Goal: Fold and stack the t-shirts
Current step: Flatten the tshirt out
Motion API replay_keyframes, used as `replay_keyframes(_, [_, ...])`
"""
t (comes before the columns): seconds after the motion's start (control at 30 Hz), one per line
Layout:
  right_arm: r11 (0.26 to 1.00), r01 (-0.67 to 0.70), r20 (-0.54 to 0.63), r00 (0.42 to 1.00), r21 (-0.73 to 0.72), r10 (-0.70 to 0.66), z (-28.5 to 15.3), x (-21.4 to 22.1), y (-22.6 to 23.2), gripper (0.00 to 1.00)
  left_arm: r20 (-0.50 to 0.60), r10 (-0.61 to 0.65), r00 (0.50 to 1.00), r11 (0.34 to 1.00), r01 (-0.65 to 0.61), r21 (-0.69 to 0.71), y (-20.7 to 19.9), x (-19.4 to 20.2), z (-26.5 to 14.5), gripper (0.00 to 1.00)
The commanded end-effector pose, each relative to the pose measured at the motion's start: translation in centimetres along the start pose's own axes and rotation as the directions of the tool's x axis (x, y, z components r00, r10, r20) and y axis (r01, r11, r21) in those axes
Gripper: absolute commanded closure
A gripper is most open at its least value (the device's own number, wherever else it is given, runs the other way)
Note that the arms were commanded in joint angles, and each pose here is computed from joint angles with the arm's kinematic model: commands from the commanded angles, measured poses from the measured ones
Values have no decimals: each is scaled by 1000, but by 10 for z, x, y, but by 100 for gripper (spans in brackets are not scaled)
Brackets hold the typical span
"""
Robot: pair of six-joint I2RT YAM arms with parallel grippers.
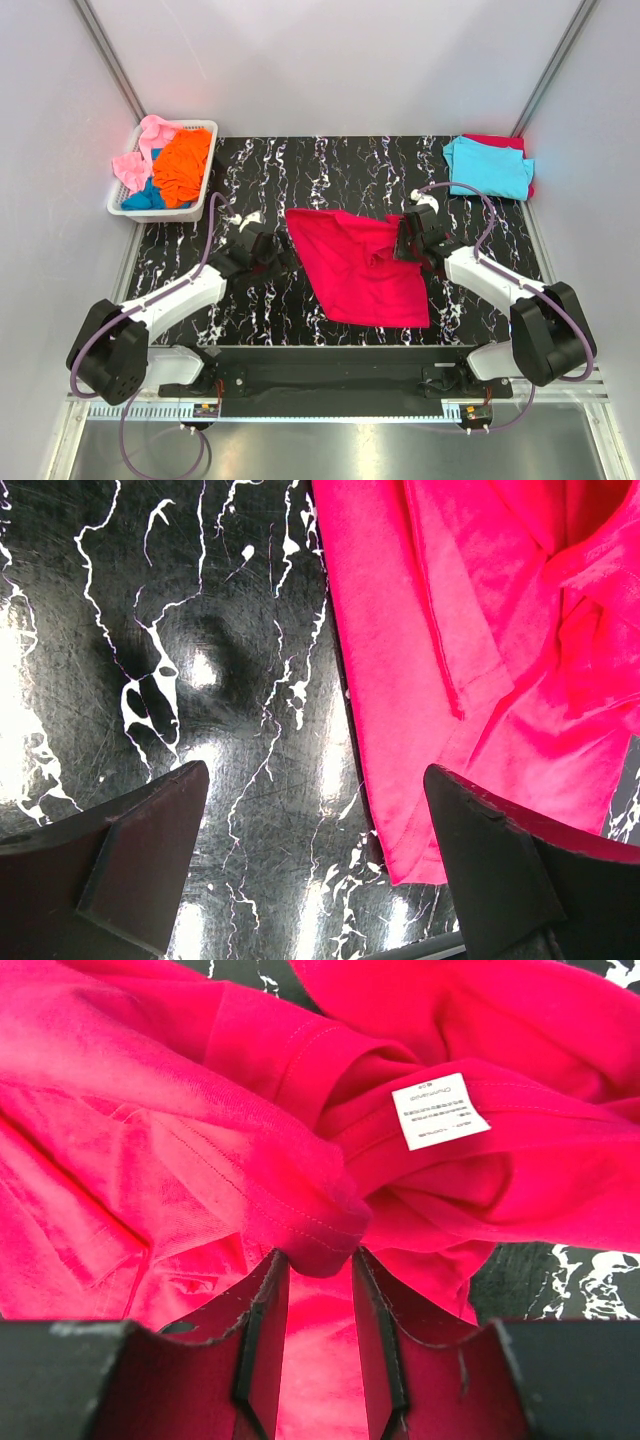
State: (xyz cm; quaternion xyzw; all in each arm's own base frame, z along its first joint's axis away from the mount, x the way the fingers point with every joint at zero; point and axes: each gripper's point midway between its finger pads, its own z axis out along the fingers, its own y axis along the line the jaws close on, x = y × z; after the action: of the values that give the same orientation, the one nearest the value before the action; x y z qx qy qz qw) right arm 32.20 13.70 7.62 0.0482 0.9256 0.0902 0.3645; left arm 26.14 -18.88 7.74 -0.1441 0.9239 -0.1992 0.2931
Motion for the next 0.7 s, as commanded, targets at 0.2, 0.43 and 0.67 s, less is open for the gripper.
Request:
replay_keyframes(0.2, [1000, 21, 63, 998, 12, -22, -9, -18, -2, 62, 32, 13, 999, 998, -15, 62, -20, -12, -3, 6])
replay_keyframes(0.43, [1000, -6, 119, 993, -24, 9, -28, -29, 2, 54, 30, 13, 999, 998, -14, 59, -19, -11, -3, 6])
replay_keyframes(0.67, [998, -52, 130, 990, -25, 55, -34, -28, 0, 41, 27, 12, 1000, 998, -14, 60, -19, -10, -3, 6])
